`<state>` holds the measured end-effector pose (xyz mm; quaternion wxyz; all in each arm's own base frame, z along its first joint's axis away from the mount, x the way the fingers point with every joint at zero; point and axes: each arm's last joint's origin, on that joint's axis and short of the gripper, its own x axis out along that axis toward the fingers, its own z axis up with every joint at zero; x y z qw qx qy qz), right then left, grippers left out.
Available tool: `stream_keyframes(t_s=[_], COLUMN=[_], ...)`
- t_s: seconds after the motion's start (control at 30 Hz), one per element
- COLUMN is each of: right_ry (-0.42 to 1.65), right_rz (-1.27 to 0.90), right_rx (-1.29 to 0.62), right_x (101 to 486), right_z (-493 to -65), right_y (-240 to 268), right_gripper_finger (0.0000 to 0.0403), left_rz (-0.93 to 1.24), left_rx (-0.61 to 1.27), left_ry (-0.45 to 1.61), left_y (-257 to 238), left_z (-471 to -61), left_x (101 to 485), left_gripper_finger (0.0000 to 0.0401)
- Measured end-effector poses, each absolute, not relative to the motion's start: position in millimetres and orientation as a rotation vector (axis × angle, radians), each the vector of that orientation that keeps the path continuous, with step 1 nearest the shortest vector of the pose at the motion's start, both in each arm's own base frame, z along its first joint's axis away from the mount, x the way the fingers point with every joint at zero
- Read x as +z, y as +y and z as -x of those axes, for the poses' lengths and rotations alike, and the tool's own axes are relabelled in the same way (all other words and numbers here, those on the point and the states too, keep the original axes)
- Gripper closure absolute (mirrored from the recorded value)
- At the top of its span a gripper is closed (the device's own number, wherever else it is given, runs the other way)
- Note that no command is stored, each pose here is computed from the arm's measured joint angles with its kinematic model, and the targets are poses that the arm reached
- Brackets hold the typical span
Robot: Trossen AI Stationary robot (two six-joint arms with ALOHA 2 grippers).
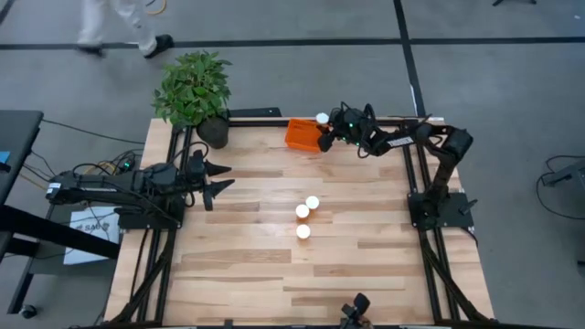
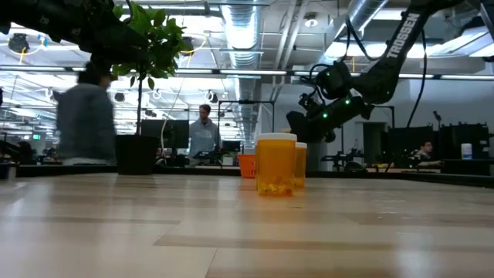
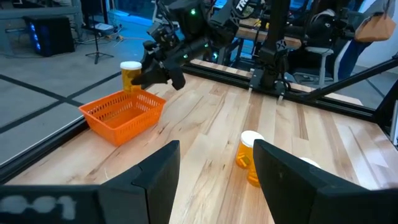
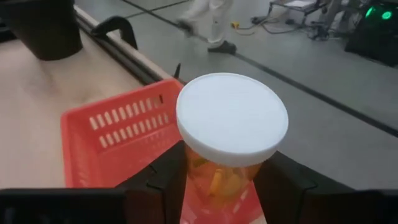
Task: Pick and place pill bottles into a basket
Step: Put the orange medicine bottle into the orange bin
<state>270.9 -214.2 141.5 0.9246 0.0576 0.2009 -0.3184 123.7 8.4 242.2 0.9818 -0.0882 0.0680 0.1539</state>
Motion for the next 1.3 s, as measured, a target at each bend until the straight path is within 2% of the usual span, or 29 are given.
stream_keyframes(t_s=[0.37, 0.7, 1.07, 1.3], right_ry=[0.434, 0.428, 0.418, 0.511], right_rz=[-0.132, -0.127, -0.086, 0.016], right_rx=[-0.649, -0.654, -0.617, -0.437], right_x=[130, 131, 143, 181], right_z=[-277, -278, -282, -287], right_y=[-209, -208, -198, -145], right_gripper_finger=[0.0226, 0.0148, 0.0143, 0.0143], left_rz=[0.177, 0.177, 0.177, 0.176], left_rx=[0.310, 0.310, 0.310, 0.311], left_ry=[0.138, 0.138, 0.139, 0.150], left_y=[8, 8, 8, 8], left_z=[-124, -124, -124, -123], left_x=[242, 242, 242, 241], left_gripper_finger=[0.0207, 0.0207, 0.0207, 0.0207])
